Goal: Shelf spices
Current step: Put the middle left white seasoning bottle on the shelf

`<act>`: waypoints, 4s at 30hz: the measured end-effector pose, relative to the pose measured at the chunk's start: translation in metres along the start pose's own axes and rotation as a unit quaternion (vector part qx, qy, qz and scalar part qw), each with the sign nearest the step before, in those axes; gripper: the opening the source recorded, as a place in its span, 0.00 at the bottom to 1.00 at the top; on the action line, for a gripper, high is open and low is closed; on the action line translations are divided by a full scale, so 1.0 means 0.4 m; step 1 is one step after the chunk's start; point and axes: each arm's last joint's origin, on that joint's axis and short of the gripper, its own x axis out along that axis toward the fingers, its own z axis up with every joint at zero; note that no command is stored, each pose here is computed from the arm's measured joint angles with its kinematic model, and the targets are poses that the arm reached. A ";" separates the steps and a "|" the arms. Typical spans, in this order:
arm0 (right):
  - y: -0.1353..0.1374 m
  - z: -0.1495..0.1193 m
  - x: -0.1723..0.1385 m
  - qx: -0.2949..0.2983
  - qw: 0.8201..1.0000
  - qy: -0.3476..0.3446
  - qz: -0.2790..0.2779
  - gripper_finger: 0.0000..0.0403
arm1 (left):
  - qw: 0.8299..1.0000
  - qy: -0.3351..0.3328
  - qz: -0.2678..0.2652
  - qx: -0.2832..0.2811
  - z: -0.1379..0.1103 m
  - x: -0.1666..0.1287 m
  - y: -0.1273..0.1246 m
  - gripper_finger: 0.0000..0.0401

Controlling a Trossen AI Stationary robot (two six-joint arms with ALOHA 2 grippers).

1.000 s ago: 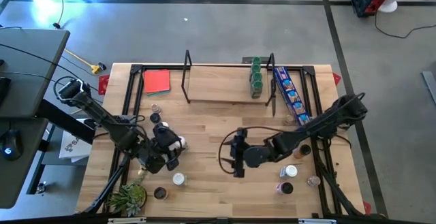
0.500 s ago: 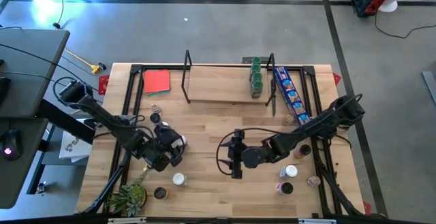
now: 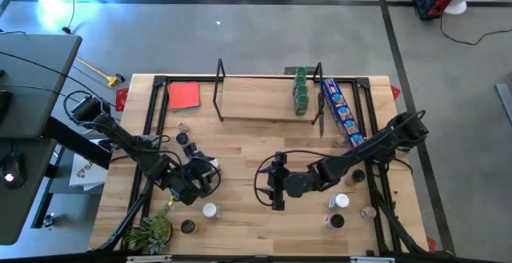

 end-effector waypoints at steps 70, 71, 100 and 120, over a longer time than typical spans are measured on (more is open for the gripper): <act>0.010 -0.011 -0.023 -0.033 0.999 0.029 0.006 0.63 | 0.993 0.095 0.002 -0.064 0.030 0.076 -0.006 0.49; 0.015 -0.012 -0.036 -0.040 0.999 0.035 0.007 0.63 | 0.994 0.088 -0.007 -0.066 0.048 0.069 -0.011 0.49; 0.051 -0.027 -0.400 0.071 0.989 -0.013 -0.129 0.63 | 0.975 -0.040 -0.161 0.149 0.626 0.362 0.422 0.49; 0.039 -0.029 -0.403 0.132 0.975 -0.051 -0.173 0.63 | 0.962 -0.026 -0.137 0.235 0.562 0.710 0.682 0.53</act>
